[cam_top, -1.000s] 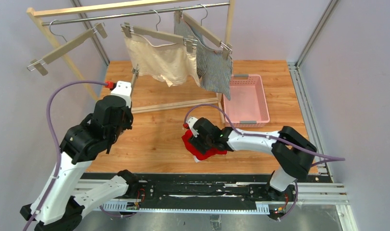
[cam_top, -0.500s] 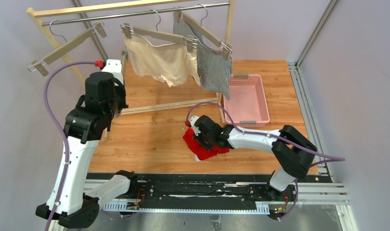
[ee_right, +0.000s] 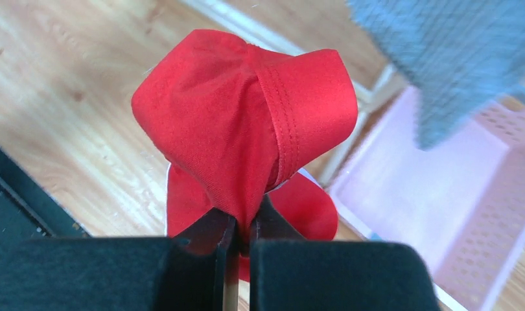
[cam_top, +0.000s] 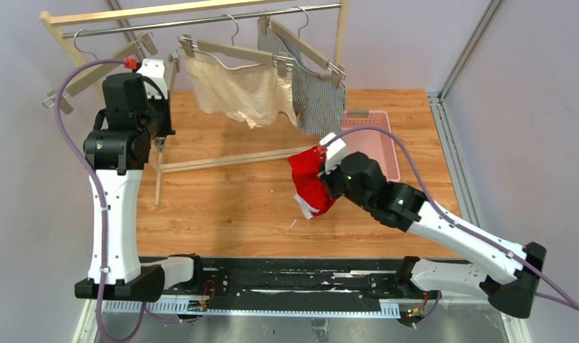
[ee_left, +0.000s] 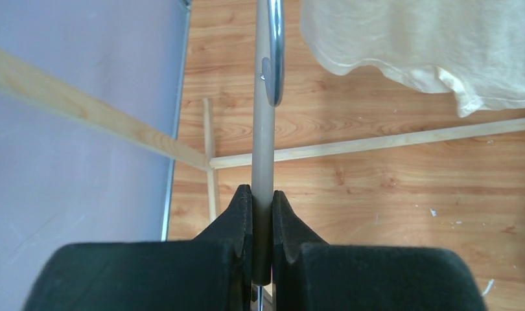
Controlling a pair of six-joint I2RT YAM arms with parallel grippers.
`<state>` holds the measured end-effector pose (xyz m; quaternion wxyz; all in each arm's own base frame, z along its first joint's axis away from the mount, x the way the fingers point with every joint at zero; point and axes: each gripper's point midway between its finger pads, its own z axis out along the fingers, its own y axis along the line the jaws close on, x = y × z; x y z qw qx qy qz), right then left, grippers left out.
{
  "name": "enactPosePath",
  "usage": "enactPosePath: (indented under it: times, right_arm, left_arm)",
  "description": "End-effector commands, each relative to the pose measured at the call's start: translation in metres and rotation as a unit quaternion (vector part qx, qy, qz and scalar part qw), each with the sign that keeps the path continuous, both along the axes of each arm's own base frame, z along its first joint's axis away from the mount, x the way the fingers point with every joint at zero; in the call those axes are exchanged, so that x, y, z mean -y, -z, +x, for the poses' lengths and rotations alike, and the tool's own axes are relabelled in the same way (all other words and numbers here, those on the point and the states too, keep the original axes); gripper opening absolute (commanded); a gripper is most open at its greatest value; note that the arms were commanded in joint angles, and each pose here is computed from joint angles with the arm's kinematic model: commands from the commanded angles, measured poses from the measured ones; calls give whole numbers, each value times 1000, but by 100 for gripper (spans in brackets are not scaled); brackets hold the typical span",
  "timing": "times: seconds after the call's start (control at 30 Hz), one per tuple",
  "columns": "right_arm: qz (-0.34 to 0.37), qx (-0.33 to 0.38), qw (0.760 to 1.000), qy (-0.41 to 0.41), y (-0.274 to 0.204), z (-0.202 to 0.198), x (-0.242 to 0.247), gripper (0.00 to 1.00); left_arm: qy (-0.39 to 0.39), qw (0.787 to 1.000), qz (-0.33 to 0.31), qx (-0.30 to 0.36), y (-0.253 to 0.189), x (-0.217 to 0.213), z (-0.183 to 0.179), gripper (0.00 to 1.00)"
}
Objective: Remove the underwear clipped to the hanger
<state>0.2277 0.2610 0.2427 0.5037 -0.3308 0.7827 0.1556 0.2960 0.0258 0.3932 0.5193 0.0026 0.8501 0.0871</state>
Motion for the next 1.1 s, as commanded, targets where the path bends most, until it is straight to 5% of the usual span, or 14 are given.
enactPosePath:
  times: [0.0, 0.37, 0.6, 1.07]
  right_arm:
    - [-13, 57, 989, 135, -37, 22, 65, 1]
    - [40, 88, 945, 313, -85, 85, 162, 1]
    - [77, 54, 952, 293, -75, 127, 152, 1]
    - [33, -12, 950, 311, 7, 179, 153, 0]
  left_arm:
    - [52, 998, -9, 23, -24, 13, 7, 0]
    - [76, 995, -61, 27, -42, 1, 36, 0]
    - [102, 991, -74, 52, -61, 9, 36, 0]
    - [100, 990, -58, 83, -80, 10, 14, 0]
